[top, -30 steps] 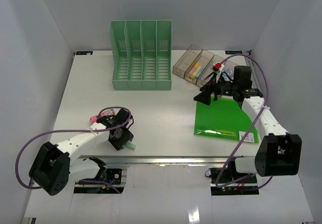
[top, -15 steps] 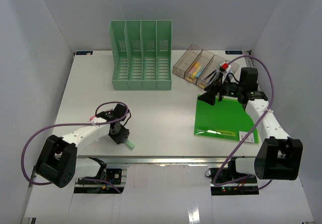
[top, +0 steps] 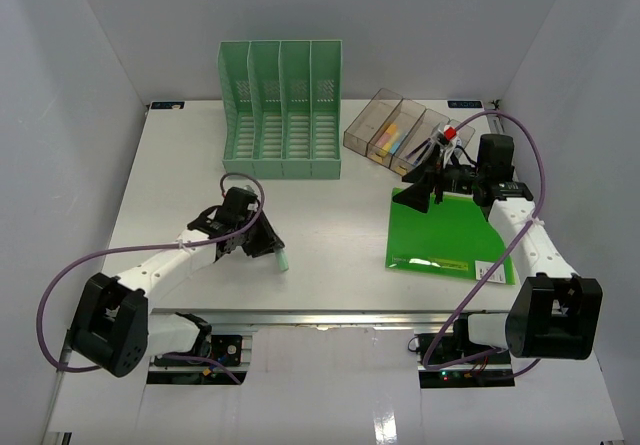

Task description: Organize the desk

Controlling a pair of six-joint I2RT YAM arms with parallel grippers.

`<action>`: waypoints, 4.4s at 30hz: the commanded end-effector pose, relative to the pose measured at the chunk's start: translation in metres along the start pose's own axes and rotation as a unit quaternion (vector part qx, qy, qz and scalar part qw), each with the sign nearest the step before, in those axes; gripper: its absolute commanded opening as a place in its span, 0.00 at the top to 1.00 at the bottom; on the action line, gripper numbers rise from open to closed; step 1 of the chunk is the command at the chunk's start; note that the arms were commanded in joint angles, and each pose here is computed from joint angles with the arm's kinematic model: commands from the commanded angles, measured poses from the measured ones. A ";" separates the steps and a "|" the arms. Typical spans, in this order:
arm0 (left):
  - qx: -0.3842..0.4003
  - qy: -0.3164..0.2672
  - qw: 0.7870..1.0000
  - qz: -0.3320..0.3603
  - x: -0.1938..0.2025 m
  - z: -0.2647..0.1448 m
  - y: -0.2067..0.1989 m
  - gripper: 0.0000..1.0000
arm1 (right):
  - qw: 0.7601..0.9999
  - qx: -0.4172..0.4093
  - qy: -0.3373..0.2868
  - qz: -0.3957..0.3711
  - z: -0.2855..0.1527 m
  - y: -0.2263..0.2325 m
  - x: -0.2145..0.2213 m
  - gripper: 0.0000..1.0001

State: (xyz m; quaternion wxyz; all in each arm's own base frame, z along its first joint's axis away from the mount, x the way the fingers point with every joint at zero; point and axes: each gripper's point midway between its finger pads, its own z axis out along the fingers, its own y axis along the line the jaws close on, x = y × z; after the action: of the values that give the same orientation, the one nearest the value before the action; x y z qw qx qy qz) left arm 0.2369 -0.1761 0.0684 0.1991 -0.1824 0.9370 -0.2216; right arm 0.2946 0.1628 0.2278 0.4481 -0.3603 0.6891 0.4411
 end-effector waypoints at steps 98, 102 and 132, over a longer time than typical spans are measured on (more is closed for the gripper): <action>0.167 -0.233 0.867 0.408 -0.027 -0.080 -0.096 0.02 | 0.898 0.386 -0.107 0.180 0.080 -0.324 -0.063 0.49; 0.156 -0.240 0.885 0.367 -0.032 -0.076 -0.089 0.02 | 0.905 0.387 -0.105 0.141 0.070 -0.313 -0.081 0.10; -0.134 -0.118 0.850 -0.495 -0.101 -0.046 0.113 0.02 | 0.992 0.033 -0.071 -0.102 -0.006 0.013 -0.016 0.10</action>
State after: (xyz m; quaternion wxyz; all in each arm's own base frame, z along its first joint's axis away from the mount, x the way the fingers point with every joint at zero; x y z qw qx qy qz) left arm 0.2731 -0.0288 0.0930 0.2019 -0.6137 0.7499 -0.1424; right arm 0.2853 0.1692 0.2275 0.5114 -0.3578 0.6613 0.4161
